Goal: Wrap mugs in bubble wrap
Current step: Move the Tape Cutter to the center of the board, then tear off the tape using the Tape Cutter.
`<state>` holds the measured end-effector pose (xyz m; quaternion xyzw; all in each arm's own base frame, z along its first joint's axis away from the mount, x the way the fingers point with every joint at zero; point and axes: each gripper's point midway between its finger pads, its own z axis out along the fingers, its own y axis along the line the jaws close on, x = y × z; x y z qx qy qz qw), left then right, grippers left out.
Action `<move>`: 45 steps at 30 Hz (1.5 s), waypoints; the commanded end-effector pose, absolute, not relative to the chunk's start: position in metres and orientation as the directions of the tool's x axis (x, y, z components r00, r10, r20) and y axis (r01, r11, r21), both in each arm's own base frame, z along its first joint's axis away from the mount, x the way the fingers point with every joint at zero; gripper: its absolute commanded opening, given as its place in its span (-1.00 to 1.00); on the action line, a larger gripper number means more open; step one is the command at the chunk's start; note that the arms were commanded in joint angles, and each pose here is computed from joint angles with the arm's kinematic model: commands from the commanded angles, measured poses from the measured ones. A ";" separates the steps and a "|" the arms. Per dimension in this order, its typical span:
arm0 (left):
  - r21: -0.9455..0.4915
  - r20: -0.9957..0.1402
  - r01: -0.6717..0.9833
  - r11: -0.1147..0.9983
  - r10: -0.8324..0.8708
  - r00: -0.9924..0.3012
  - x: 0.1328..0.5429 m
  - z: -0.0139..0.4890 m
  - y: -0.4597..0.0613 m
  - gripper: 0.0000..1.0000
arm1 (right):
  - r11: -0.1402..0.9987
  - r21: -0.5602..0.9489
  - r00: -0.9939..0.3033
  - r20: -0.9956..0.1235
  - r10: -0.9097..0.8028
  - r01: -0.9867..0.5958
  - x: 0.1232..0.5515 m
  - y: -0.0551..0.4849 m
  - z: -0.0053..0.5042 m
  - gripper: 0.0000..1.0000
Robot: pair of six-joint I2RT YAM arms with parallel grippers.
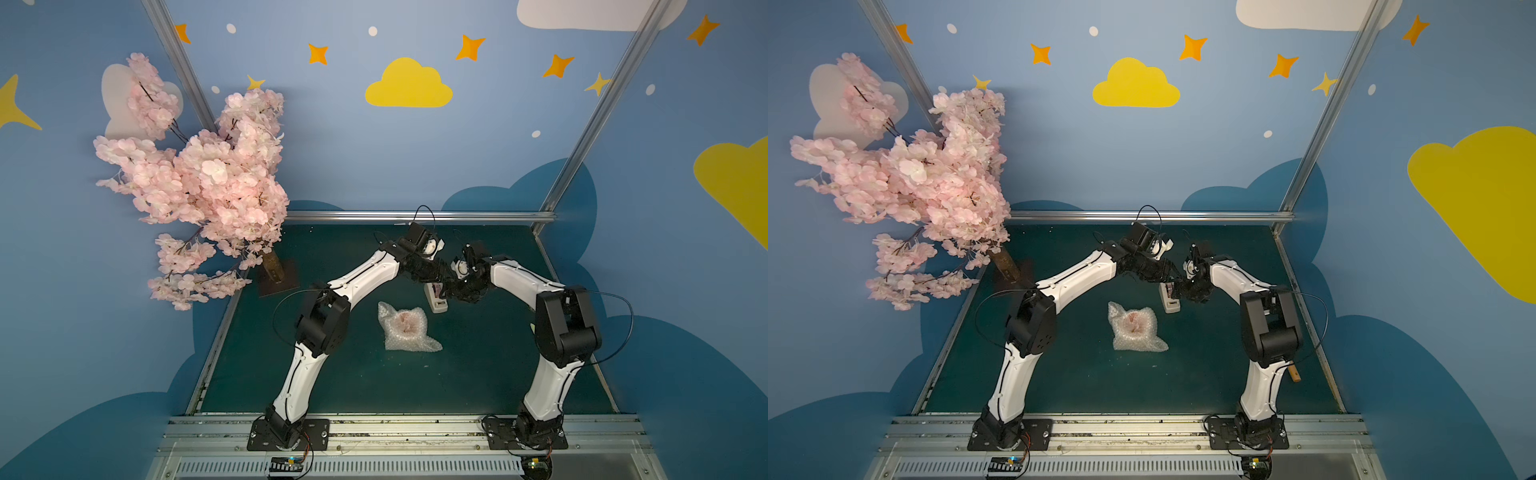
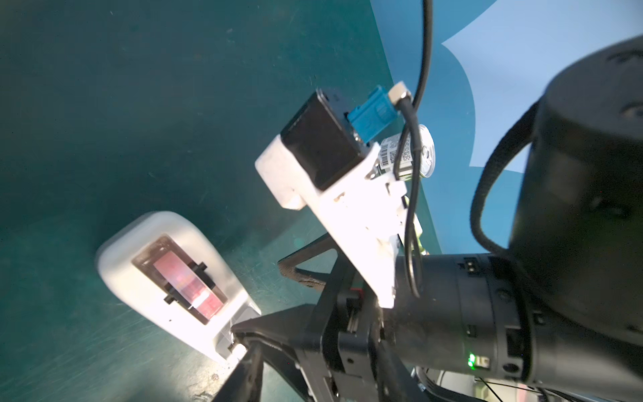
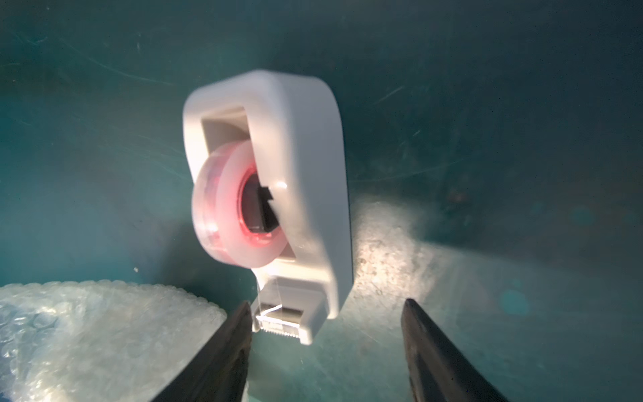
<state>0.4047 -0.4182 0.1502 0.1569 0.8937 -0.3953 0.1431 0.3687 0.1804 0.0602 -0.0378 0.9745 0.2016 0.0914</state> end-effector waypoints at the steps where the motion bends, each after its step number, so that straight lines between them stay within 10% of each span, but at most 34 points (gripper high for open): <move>1: -0.562 -0.382 0.237 0.792 0.006 -0.924 0.461 0.115 -0.349 0.02 | 0.869 0.470 -0.973 -0.226 -0.049 -0.153 0.352 0.186 0.099 0.35; 12: -0.651 -0.469 0.339 0.679 -0.009 -0.883 0.456 0.172 -0.362 0.15 | 0.868 0.469 -0.971 -0.231 -0.055 -0.160 0.344 0.182 0.105 0.42; 45: -0.598 -0.341 0.300 0.743 0.104 -0.934 0.451 0.075 -0.379 -0.16 | 0.772 0.618 -0.977 -0.212 -0.018 -0.148 0.377 0.194 0.066 -0.05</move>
